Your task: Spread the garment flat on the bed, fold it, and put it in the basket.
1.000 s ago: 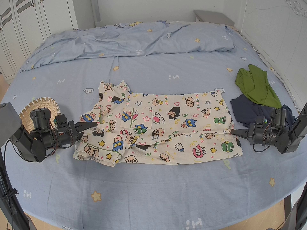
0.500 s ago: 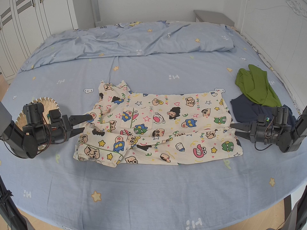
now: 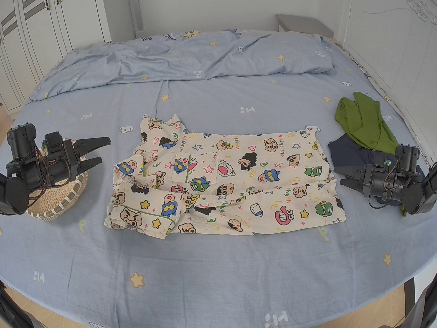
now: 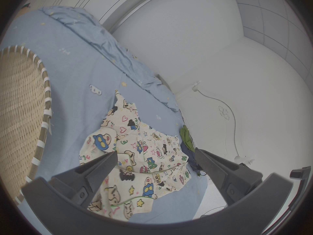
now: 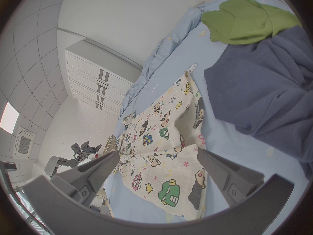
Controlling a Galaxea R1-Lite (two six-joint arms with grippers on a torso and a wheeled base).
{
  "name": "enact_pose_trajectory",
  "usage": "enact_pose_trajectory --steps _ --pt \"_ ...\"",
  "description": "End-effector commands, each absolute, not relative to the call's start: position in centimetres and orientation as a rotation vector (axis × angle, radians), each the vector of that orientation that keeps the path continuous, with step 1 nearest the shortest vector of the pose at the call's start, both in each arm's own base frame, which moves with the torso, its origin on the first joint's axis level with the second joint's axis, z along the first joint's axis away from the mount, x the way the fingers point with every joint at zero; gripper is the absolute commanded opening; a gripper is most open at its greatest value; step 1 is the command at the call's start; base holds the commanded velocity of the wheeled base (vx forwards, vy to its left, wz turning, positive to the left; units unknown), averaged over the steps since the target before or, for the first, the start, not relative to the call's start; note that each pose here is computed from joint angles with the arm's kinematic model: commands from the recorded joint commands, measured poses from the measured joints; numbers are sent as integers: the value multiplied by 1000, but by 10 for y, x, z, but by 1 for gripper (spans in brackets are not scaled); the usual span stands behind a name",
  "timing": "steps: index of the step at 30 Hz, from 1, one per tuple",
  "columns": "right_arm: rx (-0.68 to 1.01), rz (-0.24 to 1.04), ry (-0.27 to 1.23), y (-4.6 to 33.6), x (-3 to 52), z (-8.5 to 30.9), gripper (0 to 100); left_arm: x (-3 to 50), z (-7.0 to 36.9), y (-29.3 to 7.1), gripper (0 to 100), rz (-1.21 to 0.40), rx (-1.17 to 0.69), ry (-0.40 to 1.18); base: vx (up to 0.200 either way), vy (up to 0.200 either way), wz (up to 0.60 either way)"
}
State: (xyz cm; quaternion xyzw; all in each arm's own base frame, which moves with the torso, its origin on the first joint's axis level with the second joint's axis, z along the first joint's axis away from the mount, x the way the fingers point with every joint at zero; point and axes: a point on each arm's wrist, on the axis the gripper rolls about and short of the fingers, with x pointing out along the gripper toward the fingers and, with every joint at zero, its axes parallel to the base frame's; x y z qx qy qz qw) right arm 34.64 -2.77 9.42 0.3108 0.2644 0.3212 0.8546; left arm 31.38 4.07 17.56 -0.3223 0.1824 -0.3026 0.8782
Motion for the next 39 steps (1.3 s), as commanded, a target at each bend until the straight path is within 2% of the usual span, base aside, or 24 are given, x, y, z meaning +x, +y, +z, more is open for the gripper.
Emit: enact_pose_trajectory --steps 1,2,7,12,18,19,24,29,33,39 --pt "647 684 507 -27 338 117 100 295 207 -1 100 -748 -621 355 0 0 0" --pt "647 685 502 -27 337 120 100 294 207 -8 100 -759 -619 363 0 0 0" --pt "615 716 428 -22 327 152 100 308 211 -85 100 -865 -600 470 0 0 0" --pt "593 735 406 -13 322 161 100 326 198 -131 100 -891 -588 580 0 0 0" --pt "586 743 428 -4 317 154 100 323 206 -153 100 -911 -581 701 0 0 0" --pt "588 744 433 -3 316 153 100 318 202 -158 100 -901 -574 763 0 0 0" --pt "586 744 430 -3 316 154 100 307 177 -163 100 -878 -552 866 0 0 0" --pt "586 745 432 -2 316 153 100 311 153 -182 100 -888 -526 917 0 0 0" --pt "586 743 429 -3 316 154 100 319 132 -194 100 -825 -497 925 0 0 0" --pt "585 744 429 -3 316 154 100 333 119 -194 100 -778 -496 909 0 0 0"
